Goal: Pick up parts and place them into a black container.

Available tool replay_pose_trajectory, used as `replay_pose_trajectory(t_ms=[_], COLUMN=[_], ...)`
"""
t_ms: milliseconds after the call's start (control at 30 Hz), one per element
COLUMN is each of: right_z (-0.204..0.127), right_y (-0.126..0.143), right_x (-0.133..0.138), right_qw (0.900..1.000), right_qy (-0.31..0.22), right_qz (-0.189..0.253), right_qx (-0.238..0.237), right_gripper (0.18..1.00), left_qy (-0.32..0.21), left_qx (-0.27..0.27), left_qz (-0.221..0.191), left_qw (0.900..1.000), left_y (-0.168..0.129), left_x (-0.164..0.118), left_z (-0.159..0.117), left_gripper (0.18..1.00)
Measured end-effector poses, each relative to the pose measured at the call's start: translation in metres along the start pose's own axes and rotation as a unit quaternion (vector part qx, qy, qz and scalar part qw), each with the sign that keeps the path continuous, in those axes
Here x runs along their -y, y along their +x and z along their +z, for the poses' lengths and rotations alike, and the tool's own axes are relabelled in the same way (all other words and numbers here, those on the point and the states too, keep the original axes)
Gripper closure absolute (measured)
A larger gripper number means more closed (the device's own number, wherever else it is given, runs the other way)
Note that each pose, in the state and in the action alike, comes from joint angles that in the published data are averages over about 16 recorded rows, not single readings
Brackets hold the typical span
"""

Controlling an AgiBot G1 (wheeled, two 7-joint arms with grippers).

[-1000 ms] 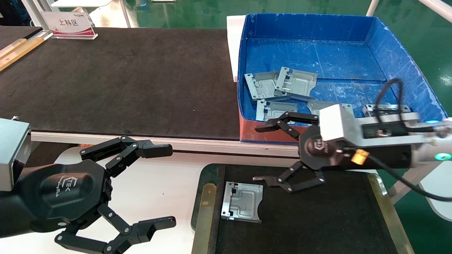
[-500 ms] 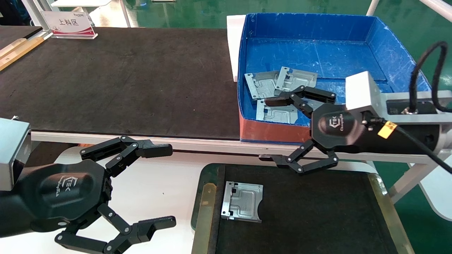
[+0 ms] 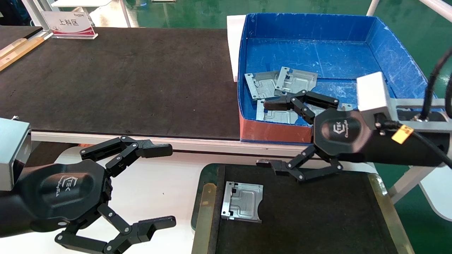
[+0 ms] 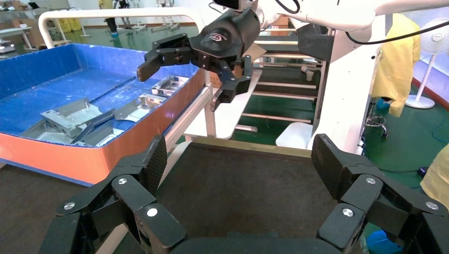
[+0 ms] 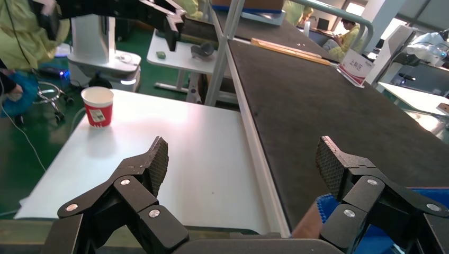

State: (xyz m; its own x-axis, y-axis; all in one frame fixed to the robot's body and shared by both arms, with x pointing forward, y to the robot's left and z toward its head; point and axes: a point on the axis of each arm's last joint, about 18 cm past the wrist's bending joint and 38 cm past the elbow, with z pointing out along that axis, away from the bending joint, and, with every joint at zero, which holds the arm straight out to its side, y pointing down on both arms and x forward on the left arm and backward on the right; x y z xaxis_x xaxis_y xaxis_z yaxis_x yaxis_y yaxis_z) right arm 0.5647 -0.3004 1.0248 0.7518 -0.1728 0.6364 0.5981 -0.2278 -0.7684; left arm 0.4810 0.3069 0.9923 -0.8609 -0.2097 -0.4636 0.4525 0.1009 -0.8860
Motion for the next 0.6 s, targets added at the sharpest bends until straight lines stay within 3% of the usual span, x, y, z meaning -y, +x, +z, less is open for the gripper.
replay_pose_trajectory(t_ms=[600], right_z=[-0.007], right_y=[-0.033], right_x=[0.006], right_qw=[0.999], right_qy=[0.03], right_qz=[0.043], right_qx=[0.004], right_gripper=[0.178], left_qy=[0.0], left_qx=[0.0], left_qz=[0.0], left_qw=[1.0], left_y=[0.0], left_x=[0.0], left_z=[0.0], left_gripper=[0.184])
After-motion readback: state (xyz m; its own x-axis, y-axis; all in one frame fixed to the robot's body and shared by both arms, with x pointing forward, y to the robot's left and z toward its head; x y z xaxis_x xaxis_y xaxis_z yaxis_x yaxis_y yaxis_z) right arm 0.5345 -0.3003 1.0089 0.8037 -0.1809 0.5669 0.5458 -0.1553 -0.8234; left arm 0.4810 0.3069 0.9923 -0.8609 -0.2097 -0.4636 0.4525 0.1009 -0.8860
